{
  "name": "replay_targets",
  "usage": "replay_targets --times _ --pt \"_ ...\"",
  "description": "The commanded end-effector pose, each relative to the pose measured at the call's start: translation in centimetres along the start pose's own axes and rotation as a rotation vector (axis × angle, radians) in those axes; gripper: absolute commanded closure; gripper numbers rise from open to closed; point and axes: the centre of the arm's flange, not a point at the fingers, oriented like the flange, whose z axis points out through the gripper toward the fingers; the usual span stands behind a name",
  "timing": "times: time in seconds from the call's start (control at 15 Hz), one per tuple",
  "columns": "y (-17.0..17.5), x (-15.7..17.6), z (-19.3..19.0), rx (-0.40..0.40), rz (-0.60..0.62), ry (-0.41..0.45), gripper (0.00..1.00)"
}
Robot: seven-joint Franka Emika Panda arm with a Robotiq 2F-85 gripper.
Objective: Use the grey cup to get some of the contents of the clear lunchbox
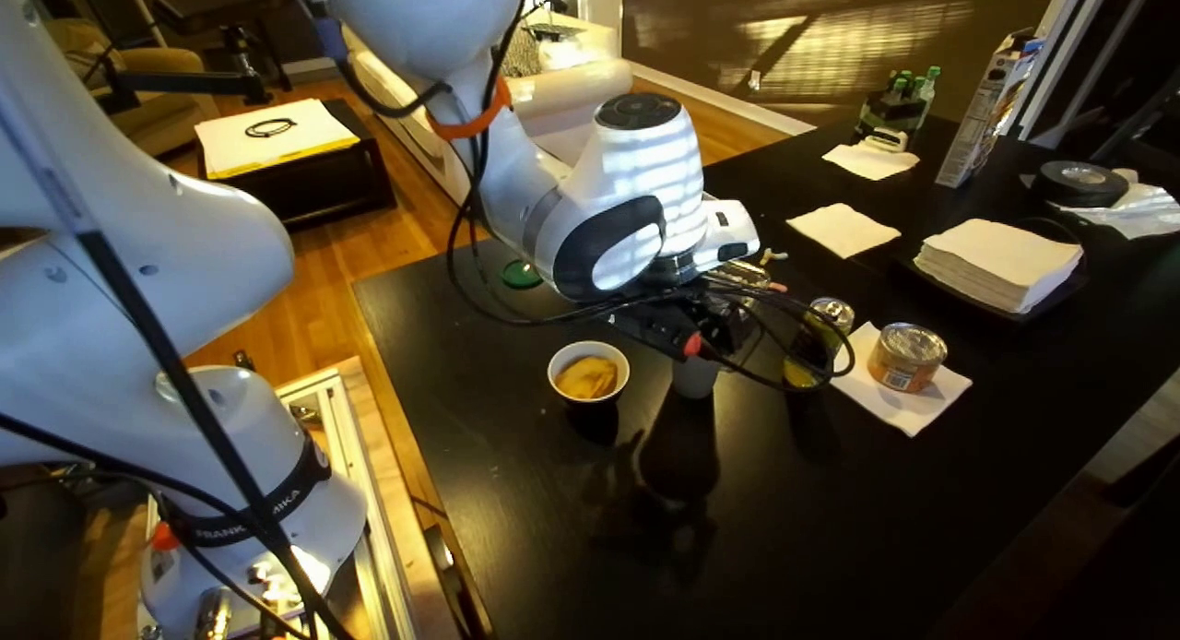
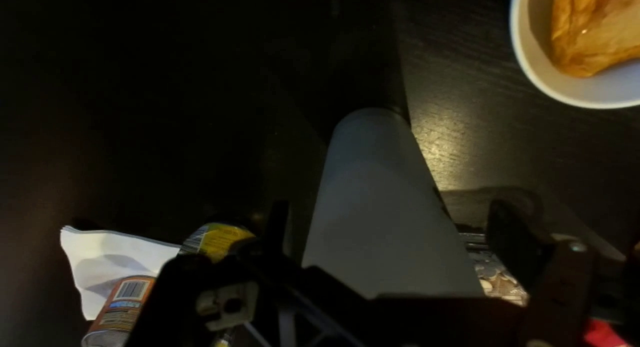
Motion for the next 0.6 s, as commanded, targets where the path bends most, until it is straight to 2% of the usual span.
replay_targets --times 0.0,0.27,0.53 --pt "-1.5 0.2 -3.7 -0.055 0.037 -0.061 0.0" --pt "-3.2 1.3 -6.1 -0.034 0.07 -0.13 0.0" --pt "-4.5 2.0 -8.3 -0.086 0.167 -0.187 0.0"
